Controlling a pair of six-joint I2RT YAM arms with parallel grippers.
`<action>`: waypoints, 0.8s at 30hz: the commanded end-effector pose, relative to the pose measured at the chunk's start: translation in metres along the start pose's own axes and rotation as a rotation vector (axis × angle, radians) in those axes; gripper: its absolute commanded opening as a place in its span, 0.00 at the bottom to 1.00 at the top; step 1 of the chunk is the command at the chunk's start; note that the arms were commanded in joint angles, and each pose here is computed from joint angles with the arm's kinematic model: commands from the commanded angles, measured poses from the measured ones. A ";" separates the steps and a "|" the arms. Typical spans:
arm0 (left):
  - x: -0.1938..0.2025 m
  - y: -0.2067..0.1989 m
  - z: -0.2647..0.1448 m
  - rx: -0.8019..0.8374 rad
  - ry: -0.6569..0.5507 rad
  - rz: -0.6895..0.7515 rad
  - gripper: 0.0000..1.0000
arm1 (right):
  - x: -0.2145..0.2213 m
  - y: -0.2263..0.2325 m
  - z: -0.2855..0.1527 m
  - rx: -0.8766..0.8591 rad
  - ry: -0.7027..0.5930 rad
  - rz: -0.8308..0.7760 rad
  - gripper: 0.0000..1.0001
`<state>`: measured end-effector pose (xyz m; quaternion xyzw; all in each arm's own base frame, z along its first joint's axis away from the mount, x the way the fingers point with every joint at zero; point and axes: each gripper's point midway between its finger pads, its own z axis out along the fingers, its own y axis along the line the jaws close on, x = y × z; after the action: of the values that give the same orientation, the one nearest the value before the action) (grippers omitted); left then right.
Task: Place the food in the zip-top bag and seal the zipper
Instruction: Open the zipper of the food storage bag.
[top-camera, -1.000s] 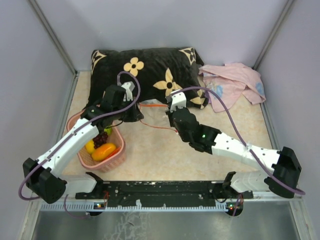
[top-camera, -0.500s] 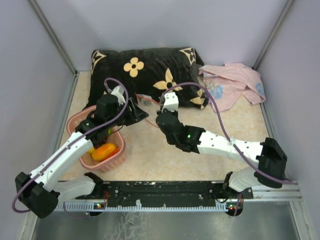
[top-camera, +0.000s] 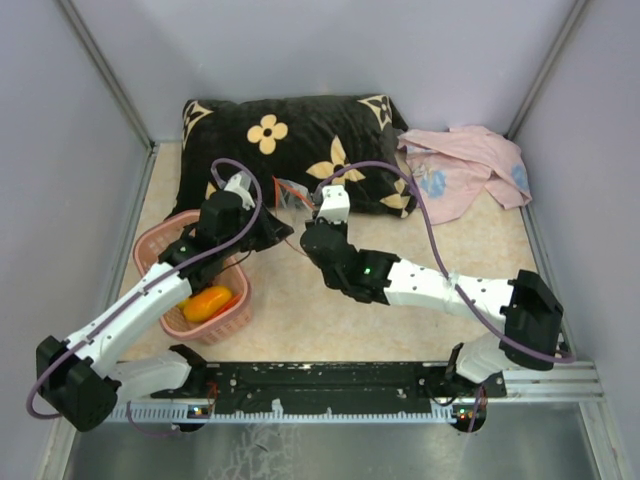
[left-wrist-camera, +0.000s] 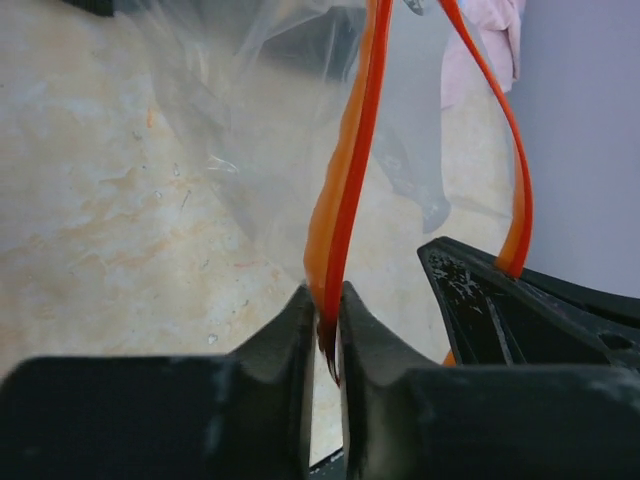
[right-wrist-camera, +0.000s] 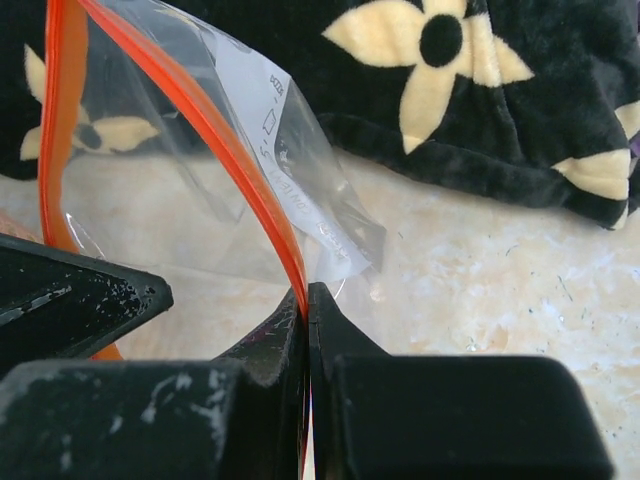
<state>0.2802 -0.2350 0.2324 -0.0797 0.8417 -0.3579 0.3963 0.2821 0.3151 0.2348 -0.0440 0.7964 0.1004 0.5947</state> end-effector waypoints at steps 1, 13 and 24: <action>-0.004 0.003 0.004 -0.018 -0.019 0.066 0.11 | -0.028 -0.001 -0.005 0.015 -0.077 0.038 0.02; 0.005 -0.005 0.000 0.018 0.052 0.135 0.00 | -0.035 0.003 0.019 -0.080 -0.024 -0.108 0.35; 0.007 0.011 -0.006 -0.064 0.069 0.161 0.00 | -0.041 -0.022 0.025 -0.010 -0.008 -0.210 0.22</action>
<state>0.2742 -0.2337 0.2188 -0.0180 0.8641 -0.3233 0.3854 0.3095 0.3120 0.2265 -0.1455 0.8013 0.0561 0.5776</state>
